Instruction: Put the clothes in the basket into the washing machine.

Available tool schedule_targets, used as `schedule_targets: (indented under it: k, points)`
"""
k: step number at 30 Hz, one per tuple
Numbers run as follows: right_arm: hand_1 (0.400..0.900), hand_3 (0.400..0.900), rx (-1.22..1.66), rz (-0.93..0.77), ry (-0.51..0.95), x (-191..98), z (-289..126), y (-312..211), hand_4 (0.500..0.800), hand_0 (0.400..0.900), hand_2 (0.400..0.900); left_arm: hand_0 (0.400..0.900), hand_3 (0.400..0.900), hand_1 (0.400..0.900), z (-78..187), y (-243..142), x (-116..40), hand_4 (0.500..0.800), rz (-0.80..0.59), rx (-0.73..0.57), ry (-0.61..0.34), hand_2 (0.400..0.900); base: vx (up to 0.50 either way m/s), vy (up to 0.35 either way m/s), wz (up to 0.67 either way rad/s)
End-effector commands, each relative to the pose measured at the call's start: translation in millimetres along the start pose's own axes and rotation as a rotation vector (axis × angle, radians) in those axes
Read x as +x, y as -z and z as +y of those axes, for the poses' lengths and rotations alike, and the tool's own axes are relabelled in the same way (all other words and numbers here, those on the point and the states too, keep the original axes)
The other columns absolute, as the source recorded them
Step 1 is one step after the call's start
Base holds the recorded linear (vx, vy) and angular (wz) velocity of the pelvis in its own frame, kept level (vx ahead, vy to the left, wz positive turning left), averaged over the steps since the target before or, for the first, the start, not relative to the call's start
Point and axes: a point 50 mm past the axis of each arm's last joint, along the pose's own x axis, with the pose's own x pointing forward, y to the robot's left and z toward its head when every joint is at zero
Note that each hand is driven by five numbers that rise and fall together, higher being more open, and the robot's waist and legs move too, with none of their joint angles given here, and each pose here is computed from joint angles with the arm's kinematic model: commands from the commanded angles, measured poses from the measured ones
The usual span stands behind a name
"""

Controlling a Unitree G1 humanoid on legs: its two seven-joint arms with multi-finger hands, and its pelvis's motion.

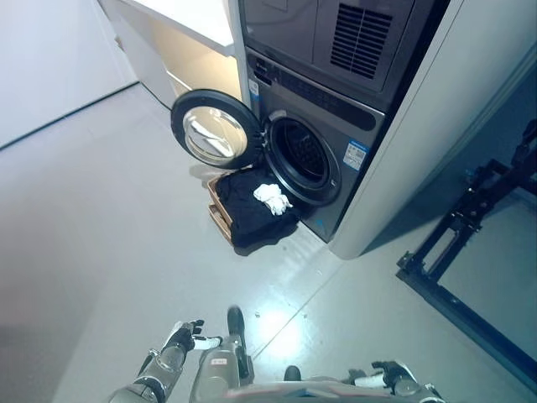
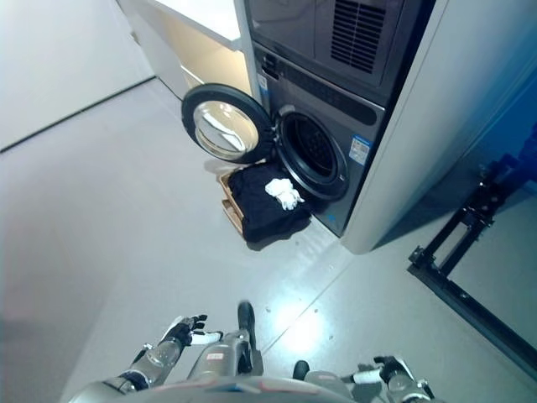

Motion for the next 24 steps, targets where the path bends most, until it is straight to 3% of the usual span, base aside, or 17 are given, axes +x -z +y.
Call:
schedule_targets:
  k: [1,5,11,17,24]
  points:
    - [0.900,0.900,-0.011,0.031,0.044,-2.0,-9.5,20.1,0.800,0.900,0.900,0.900,0.900,0.900,-9.1,43.4,-9.8,0.800,0.139,0.075,0.020,0.900,0.761,0.313,-0.64]
    - [0.900,0.900,-0.021,0.056,0.011,-3.4,0.3,26.3,0.800,0.900,0.900,0.900,0.900,0.900,-0.1,50.2,-10.9,0.800,0.166,0.080,0.001,0.900,0.530,0.244,-0.37]
    - [0.900,0.900,-0.037,-0.020,0.003,-2.2,5.7,7.3,0.800,0.900,0.900,0.900,0.900,0.900,26.4,33.8,-5.9,0.800,0.113,0.124,-0.068,0.900,0.364,0.279,0.19]
    - [0.900,0.900,-0.123,-0.098,0.006,-1.2,7.4,-13.9,0.800,0.900,0.900,0.900,0.900,0.900,43.3,12.5,-1.5,0.800,0.051,0.150,-0.125,0.900,0.390,0.050,0.76]
    - [0.900,0.900,-0.236,-0.359,0.049,-5.7,-1.1,-92.4,0.800,0.900,0.900,0.900,0.900,0.900,49.0,-25.6,4.0,0.800,-0.062,0.204,-0.158,0.900,0.270,-0.142,1.10]
